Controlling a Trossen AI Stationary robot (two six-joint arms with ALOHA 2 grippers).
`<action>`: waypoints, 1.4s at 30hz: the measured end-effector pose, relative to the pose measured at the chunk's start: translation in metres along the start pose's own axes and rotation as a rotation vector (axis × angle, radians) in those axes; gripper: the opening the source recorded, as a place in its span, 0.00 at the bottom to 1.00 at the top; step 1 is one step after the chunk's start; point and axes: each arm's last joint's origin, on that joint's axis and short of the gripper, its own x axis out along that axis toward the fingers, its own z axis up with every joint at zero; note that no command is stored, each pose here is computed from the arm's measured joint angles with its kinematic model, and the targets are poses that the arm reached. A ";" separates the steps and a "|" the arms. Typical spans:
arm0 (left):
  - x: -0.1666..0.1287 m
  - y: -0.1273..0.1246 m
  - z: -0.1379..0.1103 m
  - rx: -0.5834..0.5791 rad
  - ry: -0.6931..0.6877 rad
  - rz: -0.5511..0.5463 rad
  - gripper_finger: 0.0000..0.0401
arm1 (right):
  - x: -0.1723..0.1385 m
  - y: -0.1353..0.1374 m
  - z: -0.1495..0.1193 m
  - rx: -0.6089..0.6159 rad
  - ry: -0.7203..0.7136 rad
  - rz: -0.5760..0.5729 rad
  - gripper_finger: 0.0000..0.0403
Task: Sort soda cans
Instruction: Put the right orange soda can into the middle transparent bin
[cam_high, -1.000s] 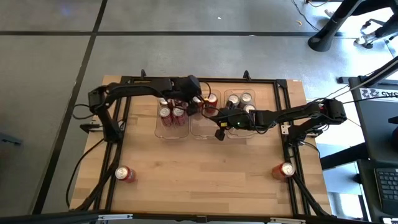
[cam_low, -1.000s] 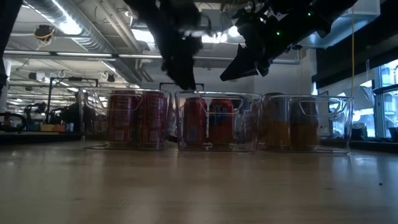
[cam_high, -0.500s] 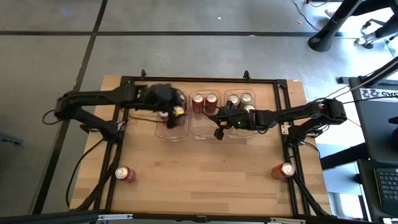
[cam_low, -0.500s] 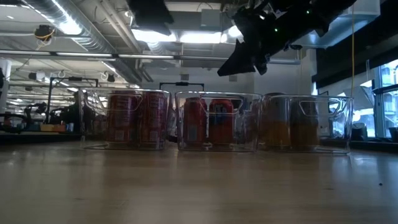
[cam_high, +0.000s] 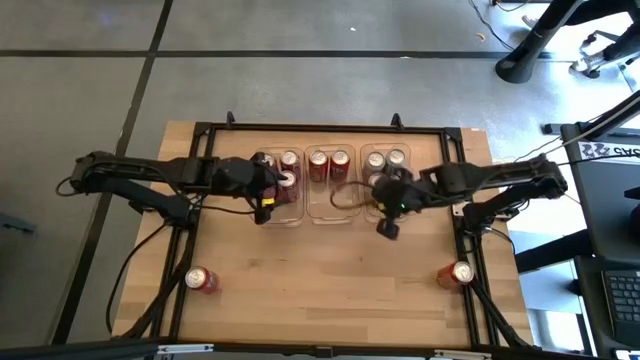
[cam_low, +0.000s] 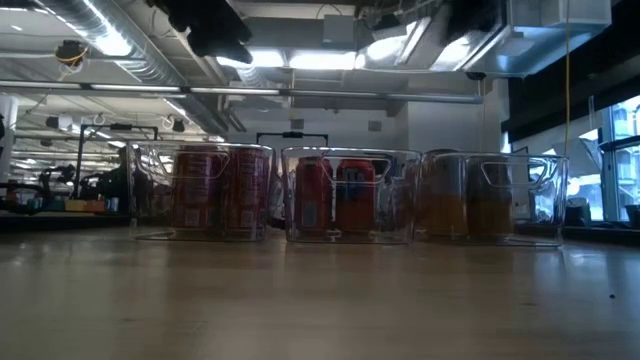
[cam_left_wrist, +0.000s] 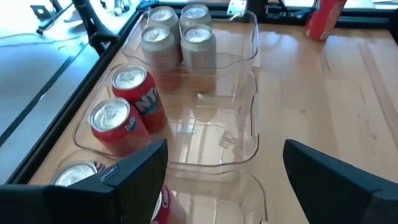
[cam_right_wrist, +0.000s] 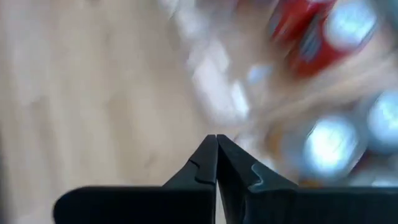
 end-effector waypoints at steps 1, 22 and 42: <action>0.000 0.000 0.001 0.005 -0.008 0.000 0.76 | -0.005 0.003 -0.004 0.031 0.049 0.019 0.01; -0.001 0.000 0.014 0.057 -0.143 -0.002 0.76 | -0.032 0.052 -0.096 0.372 0.757 -0.071 0.91; 0.000 -0.001 0.014 0.043 -0.141 -0.004 0.76 | -0.028 0.075 -0.167 -0.025 0.848 -0.127 0.79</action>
